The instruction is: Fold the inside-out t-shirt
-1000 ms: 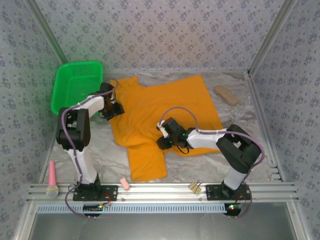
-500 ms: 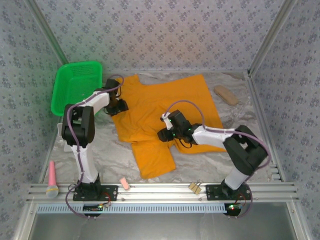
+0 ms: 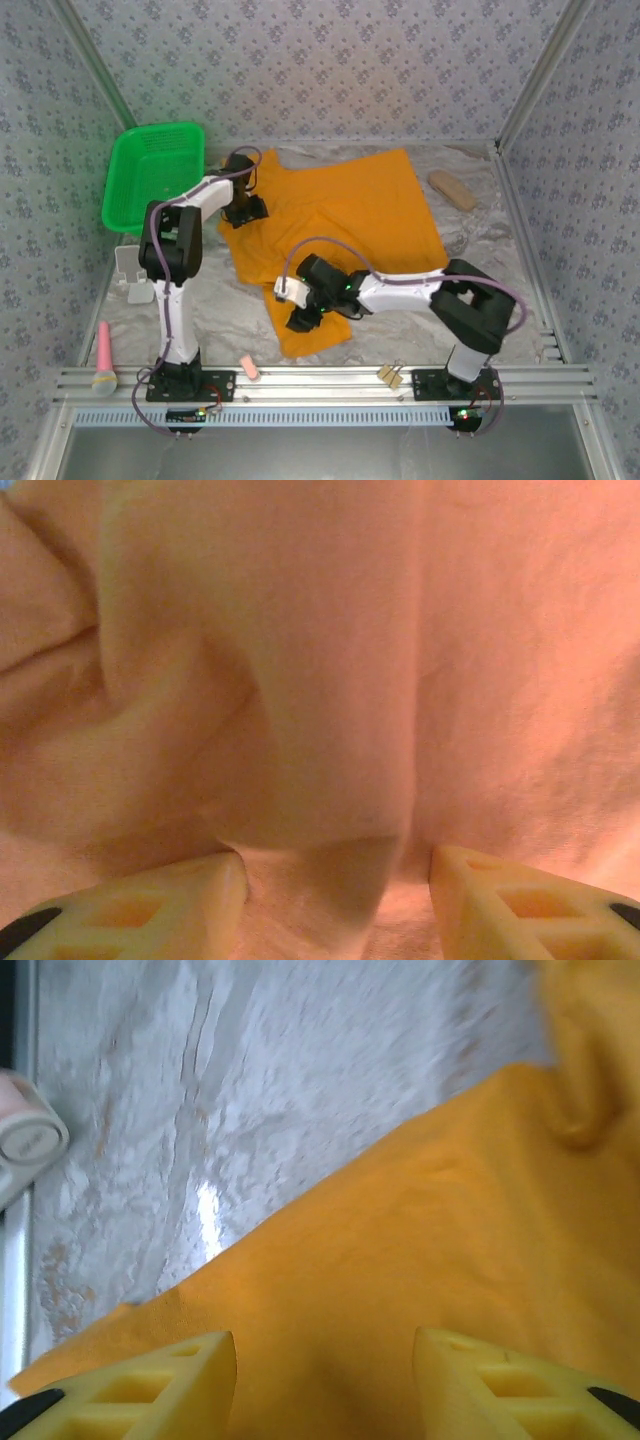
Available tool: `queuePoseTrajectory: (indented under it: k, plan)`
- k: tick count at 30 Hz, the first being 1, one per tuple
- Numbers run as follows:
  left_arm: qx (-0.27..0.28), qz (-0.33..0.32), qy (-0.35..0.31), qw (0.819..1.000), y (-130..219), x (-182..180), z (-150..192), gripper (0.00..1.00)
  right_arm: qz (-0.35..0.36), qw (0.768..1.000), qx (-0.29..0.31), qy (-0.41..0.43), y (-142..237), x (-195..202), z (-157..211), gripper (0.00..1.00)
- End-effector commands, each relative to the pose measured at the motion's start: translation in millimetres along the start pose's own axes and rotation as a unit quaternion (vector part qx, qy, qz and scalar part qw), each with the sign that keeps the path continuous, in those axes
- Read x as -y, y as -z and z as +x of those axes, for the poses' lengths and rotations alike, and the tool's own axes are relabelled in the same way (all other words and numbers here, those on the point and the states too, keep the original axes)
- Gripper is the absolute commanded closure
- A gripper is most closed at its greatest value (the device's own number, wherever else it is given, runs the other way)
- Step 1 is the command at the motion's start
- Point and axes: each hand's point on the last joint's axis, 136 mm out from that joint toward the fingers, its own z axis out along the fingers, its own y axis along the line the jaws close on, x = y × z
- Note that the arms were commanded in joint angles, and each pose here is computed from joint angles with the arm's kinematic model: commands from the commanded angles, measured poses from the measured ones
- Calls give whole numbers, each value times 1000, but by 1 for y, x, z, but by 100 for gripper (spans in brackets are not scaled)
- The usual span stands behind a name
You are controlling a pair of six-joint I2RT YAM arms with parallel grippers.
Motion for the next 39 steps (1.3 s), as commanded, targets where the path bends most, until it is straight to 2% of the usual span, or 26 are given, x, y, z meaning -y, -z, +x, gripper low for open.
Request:
queuePoseTrajectory:
  k: [1, 2, 4, 8, 10, 13, 16, 18, 21, 23, 25, 26, 28, 30, 31, 33, 36, 39]
  plan:
    - [-24, -4, -7, 1000, -17, 1, 3, 46, -27, 999, -13, 38, -17, -13, 3, 50]
    - [-25, -2, -12, 1000, -19, 2, 1, 47, -41, 998, -25, 46, -22, -20, 9, 52]
    - [-26, 2, -25, 999, -23, 4, 0, 47, -85, 993, -46, 69, -25, -40, 21, 64]
    - [-16, 13, -54, 998, -27, 13, -14, 46, -213, 956, -28, 201, 1, -94, 41, 84]
    - [-12, 22, -65, 998, -29, 20, -21, 46, -234, 941, -17, 245, 14, -103, 44, 85]
    - [-14, 53, -88, 995, -31, 35, -27, 46, -239, 935, -14, 262, 27, -101, 44, 82]
    - [-30, 48, -96, 994, -26, 34, -24, 46, -238, 936, 12, 258, 35, -98, 33, 74]
    - [-26, 44, -95, 994, -19, 32, -23, 46, -208, 945, 44, 247, 40, -88, 11, 67]
    - [-26, 22, -82, 996, -2, 22, -21, 46, -132, 962, 118, 209, 56, -57, -26, 62]
    - [-27, 18, -73, 997, 12, 18, -14, 46, -26, 975, 158, 155, 72, -14, -47, 60]
    - [-14, 15, -62, 998, 29, 13, -9, 45, 105, 976, 176, 77, 93, 40, -58, 56]
    - [-7, 7, -51, 999, 37, 7, -4, 45, 187, 967, 172, 9, 109, 77, -57, 53]
    - [6, -7, -23, 1000, 50, -5, 5, 44, 318, 928, 138, -137, 145, 136, -34, 51]
    - [12, -4, 9, 1000, 50, -16, 27, 44, 408, 857, 105, -296, 179, 173, 7, 50]
    - [14, 1, 21, 1000, 47, -21, 37, 43, 429, 824, 83, -362, 189, 182, 31, 49]
    - [-3, 4, 33, 999, 40, -29, 60, 44, 424, 789, 58, -440, 193, 190, 66, 51]
    - [-22, 2, 35, 999, 35, -37, 88, 44, 397, 764, 66, -505, 186, 195, 103, 56]
    - [-24, -3, 37, 999, 38, -45, 106, 44, 378, 738, 54, -556, 183, 190, 134, 56]
